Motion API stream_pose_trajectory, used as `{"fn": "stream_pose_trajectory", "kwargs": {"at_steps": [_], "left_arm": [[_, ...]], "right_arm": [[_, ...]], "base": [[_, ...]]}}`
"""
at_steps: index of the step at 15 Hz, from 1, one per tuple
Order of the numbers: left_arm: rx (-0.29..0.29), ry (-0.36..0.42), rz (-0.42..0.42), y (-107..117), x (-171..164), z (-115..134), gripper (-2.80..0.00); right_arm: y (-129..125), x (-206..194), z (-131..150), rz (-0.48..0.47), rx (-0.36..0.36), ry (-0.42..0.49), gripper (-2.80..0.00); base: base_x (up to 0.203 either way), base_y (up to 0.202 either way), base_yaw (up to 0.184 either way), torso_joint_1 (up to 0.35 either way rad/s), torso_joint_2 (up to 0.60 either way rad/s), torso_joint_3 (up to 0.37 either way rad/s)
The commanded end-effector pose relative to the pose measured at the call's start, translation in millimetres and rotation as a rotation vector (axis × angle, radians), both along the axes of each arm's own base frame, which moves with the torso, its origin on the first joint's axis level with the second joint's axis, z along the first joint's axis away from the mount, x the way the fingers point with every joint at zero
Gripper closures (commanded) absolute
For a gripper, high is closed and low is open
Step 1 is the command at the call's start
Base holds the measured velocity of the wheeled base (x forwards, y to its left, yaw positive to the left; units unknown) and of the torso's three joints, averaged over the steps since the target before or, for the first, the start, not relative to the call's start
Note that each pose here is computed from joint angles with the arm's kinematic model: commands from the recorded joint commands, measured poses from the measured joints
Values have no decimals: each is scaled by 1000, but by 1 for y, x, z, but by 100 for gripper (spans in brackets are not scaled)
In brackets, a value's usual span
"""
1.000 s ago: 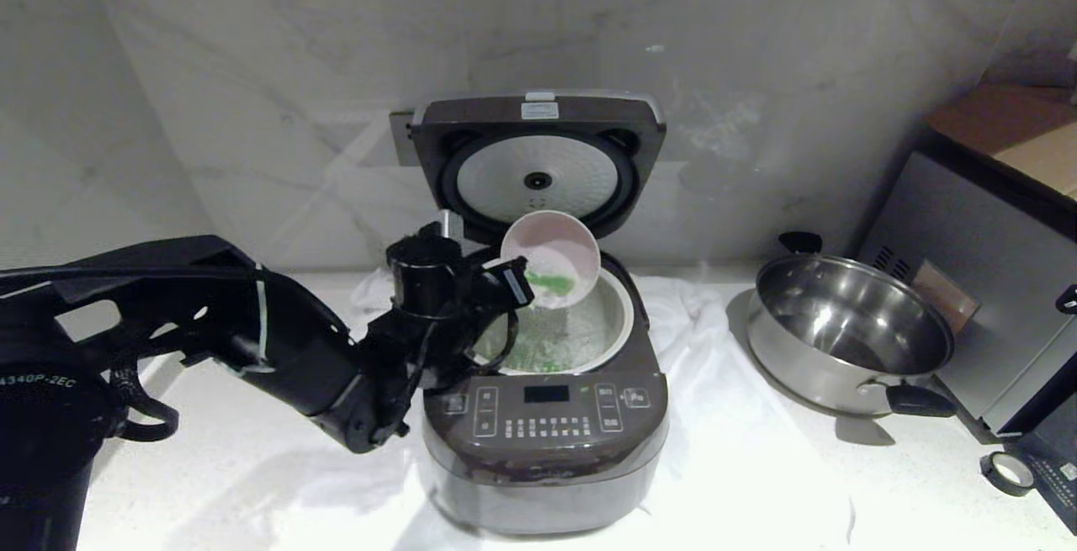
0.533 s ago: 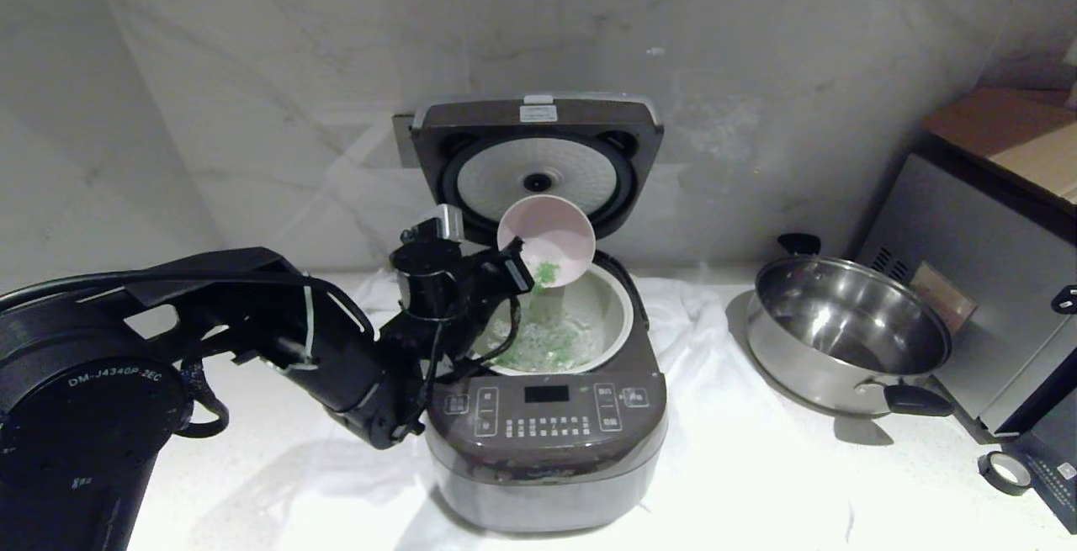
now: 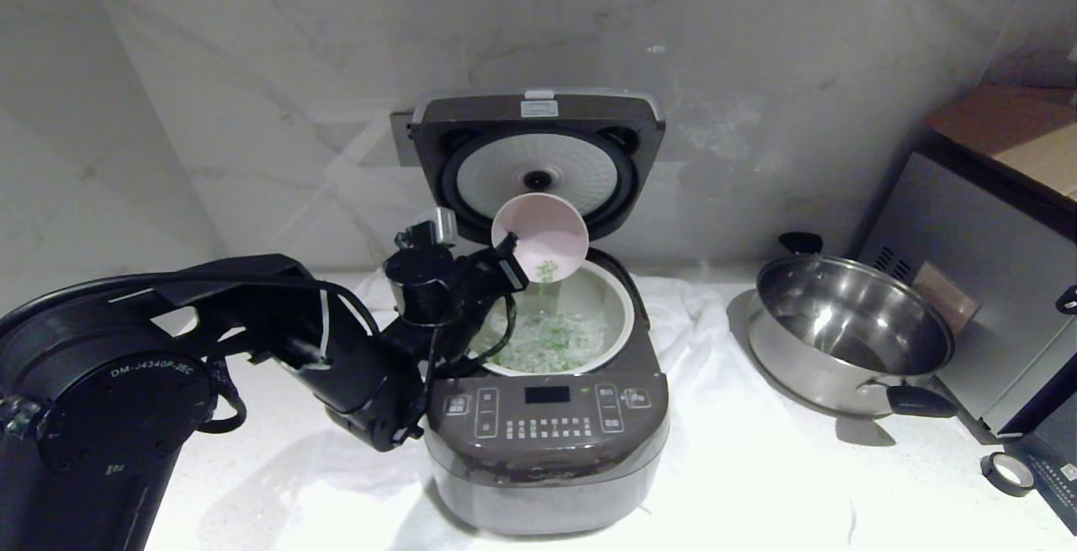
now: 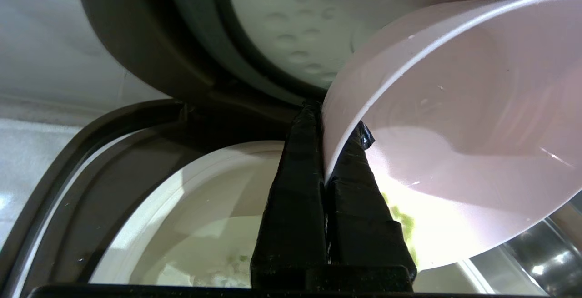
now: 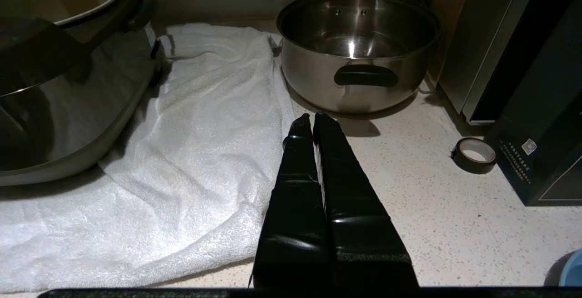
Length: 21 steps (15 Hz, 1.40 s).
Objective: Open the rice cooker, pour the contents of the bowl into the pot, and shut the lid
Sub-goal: Pour the water from the bowl into the rice cooker
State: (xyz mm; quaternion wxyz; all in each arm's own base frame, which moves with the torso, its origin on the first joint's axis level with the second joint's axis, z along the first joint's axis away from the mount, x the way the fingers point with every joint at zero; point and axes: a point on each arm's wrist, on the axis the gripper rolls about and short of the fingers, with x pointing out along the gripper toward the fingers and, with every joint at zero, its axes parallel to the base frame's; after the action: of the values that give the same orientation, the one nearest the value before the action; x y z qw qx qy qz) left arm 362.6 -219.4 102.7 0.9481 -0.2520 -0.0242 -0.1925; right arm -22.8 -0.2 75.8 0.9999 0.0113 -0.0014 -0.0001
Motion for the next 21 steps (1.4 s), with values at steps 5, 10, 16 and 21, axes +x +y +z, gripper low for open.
{"fn": "stream_pose_trajectory", "kwargs": {"at_steps": [5,10,16,21], "left_arm": [[-42,-66,6,3,-1,24,0],[-42,-70,3,2,-2,25,0],[-31,-27,-5,3,-8,14,0],[-62,-84,-5,3,-7,5,0]], "right_arm": [[0,0,0,0,2,1,0],[0,0,0,0,2,3,0],[0,0,0,0,2,3,0],[0,0,0,0,2,1,0]], "base": [[0,0,0,0,0,0],[0,0,0,0,0,0],[0,0,0,0,0,0],[0,0,0,0,0,0]]}}
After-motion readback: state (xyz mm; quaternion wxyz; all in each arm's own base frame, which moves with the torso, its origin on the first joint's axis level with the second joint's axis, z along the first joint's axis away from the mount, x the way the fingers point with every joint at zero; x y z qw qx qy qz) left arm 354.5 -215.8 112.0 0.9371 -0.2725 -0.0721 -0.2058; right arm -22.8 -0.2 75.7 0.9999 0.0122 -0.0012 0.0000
